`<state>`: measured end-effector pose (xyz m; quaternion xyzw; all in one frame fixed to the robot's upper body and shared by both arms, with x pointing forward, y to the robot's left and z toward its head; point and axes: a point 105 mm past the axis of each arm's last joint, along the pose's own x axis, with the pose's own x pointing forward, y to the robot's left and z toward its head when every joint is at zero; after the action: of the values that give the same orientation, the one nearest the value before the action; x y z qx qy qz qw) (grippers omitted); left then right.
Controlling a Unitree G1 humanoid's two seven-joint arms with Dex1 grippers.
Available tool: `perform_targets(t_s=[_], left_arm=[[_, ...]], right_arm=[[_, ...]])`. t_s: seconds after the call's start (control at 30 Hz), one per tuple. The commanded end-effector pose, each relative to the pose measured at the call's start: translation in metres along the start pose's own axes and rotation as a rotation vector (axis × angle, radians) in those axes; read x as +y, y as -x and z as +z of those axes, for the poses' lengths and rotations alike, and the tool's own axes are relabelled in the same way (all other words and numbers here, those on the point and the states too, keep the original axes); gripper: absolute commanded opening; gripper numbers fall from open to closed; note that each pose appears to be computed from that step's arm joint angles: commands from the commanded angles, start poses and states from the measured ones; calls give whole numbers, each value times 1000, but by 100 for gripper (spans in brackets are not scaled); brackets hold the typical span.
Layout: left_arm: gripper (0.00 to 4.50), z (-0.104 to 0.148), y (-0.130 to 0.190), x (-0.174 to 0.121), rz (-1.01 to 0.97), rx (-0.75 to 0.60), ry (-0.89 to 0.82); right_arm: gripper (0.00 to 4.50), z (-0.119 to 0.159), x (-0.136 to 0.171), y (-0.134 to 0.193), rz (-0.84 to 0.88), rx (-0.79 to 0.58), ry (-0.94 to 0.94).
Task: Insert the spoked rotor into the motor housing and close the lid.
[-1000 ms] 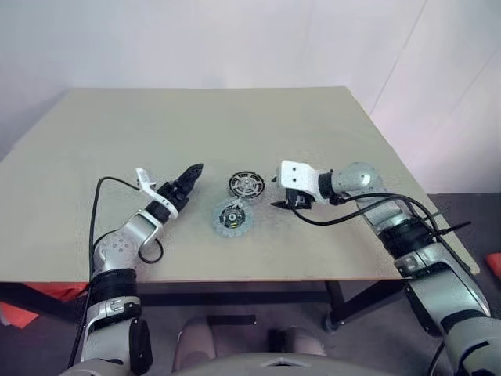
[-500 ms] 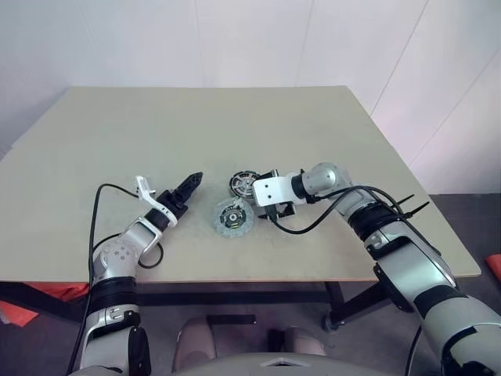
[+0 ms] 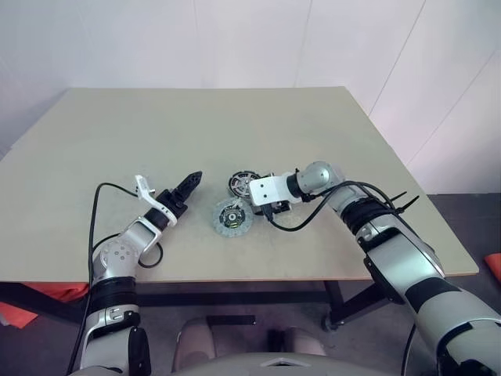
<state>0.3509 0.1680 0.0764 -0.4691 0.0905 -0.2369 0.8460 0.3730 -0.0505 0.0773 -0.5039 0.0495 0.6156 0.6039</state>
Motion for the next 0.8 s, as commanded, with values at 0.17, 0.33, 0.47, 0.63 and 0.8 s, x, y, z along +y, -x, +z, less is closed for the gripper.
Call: perform_targets(t_s=[0.17, 0.33, 0.47, 0.63, 0.8], left_arm=[[450, 11, -1, -7, -22, -38, -34], [450, 12, 1, -4, -10, -43, -35], [450, 12, 1, -3, -6, -46, -36], [450, 13, 1, -2, -2, -49, -36], [450, 13, 1, -1, 0, -51, -36]], right_arm=[[278, 5, -13, 5, -43, -7, 21], [179, 6, -12, 5, -41, -10, 27], [144, 6, -13, 5, -41, -9, 30], [4, 6, -14, 6, -34, -9, 40], [2, 5, -16, 9, -47, 3, 64]])
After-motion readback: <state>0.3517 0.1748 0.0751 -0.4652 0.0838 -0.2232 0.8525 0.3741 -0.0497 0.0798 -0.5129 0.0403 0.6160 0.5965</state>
